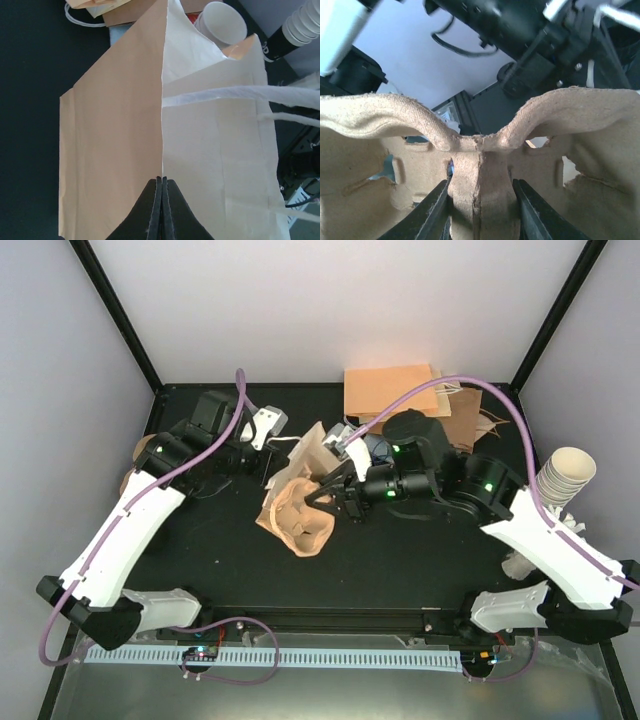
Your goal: Pack the takeout coffee
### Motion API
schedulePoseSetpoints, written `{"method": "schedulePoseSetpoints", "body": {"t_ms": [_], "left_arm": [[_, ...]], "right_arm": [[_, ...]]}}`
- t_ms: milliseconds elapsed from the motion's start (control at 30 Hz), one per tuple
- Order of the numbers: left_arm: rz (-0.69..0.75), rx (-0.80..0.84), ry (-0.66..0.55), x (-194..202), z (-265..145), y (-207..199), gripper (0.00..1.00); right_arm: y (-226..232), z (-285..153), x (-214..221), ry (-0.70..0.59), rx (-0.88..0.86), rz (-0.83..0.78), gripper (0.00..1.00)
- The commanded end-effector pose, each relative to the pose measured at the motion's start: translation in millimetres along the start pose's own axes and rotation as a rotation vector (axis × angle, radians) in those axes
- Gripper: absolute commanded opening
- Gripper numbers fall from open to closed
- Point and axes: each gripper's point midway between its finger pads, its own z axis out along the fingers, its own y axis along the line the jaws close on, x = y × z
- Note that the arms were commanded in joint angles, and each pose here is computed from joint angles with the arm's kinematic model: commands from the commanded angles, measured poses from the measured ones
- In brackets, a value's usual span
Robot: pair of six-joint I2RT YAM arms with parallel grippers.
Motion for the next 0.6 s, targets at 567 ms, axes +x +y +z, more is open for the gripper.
{"method": "schedulePoseSetpoints", "body": {"t_ms": [567], "left_arm": [[0.136, 0.202, -0.040, 15, -24, -41, 0.01]], "right_arm": [[-67, 41, 30, 0.114, 0.001, 0.024, 0.33]]}}
